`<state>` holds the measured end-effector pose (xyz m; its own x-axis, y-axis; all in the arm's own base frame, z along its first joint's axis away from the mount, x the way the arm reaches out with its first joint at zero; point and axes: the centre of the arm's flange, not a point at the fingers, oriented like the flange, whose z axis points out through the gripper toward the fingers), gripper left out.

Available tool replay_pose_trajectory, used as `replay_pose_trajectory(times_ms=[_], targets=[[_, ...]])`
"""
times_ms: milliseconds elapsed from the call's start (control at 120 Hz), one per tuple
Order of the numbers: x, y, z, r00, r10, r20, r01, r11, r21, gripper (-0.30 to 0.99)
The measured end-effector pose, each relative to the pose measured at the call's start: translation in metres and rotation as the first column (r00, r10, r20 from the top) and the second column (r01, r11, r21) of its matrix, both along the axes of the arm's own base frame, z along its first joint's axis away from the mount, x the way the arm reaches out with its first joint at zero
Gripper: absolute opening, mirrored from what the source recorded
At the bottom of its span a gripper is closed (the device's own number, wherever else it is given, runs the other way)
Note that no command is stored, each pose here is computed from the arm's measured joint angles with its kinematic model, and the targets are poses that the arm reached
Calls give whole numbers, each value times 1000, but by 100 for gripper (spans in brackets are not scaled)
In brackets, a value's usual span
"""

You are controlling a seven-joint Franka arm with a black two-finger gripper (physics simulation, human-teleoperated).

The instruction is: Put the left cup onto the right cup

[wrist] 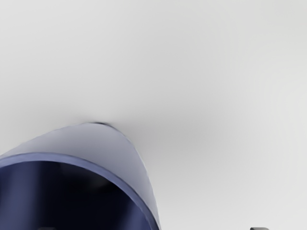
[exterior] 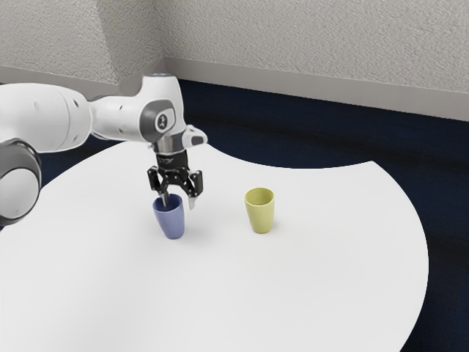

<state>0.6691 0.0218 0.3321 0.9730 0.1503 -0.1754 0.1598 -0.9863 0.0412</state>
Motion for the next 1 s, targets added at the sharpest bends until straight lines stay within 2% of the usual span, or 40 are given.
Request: replay_pose_trajectory(times_ms=[350, 533, 1000], targets=[[3, 2, -7, 1000, 3, -4, -3, 1000, 2, 50], [3, 5, -9, 1000, 6, -5, -6, 1000, 3, 45], [3, 7, -10, 1000, 6, -8, -6, 1000, 7, 16]])
